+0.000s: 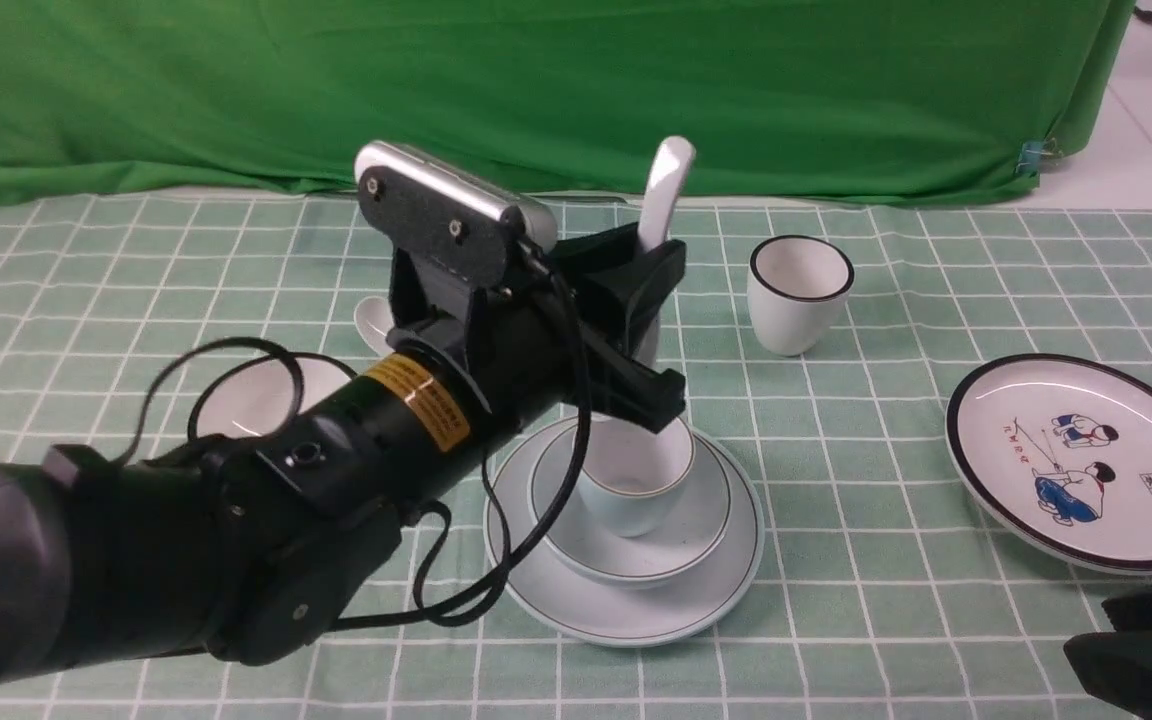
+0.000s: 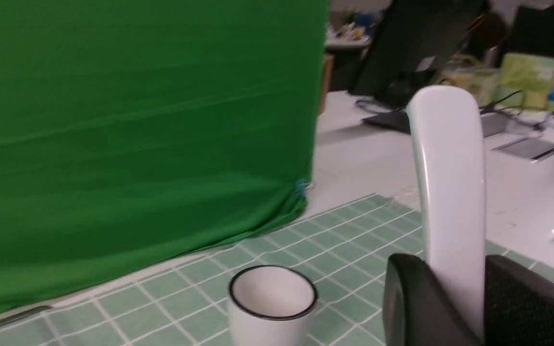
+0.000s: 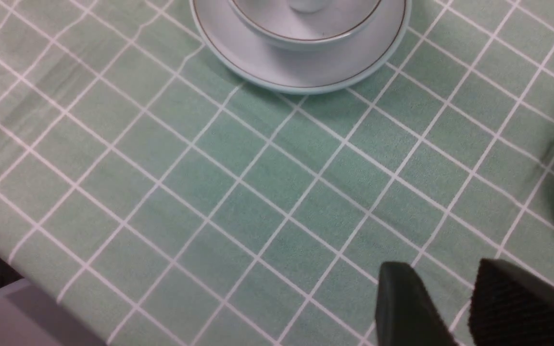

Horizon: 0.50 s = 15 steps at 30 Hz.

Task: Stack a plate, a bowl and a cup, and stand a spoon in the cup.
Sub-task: Use the left arm to put the blue soup spoon into the blue teacup in the middle

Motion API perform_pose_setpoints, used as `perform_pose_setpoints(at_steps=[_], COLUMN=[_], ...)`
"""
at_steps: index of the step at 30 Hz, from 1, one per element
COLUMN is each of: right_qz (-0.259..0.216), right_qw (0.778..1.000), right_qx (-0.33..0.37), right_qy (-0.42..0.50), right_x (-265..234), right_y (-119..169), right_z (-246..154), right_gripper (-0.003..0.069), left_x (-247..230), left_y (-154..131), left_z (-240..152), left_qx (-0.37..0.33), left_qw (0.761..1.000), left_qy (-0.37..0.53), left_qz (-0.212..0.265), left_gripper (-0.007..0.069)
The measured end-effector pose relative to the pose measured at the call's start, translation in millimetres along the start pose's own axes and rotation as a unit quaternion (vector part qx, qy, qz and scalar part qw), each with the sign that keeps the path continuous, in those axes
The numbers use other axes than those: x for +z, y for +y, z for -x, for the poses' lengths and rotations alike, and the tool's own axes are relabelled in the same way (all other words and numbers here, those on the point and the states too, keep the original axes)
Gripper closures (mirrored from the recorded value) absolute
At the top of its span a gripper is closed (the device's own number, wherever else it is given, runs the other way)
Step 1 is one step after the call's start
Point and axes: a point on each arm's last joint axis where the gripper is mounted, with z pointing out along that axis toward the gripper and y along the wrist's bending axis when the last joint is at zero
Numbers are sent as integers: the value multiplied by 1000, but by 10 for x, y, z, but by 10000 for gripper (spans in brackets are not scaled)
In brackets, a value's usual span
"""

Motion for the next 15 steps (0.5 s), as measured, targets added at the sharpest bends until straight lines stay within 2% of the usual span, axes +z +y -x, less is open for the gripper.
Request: perform_pose_setpoints(at_steps=[15], right_qz=[0], right_qw=[1000], right_qx=[8], right_qy=[0], right_x=[0], right_y=[0], right_z=[0], right_gripper=[412], left_x=[164], left_y=[49], left_z=[-601], left_qx=[-23], left_qw=[1000], left_qy=[0], left_qz=[-7], left_gripper=[480])
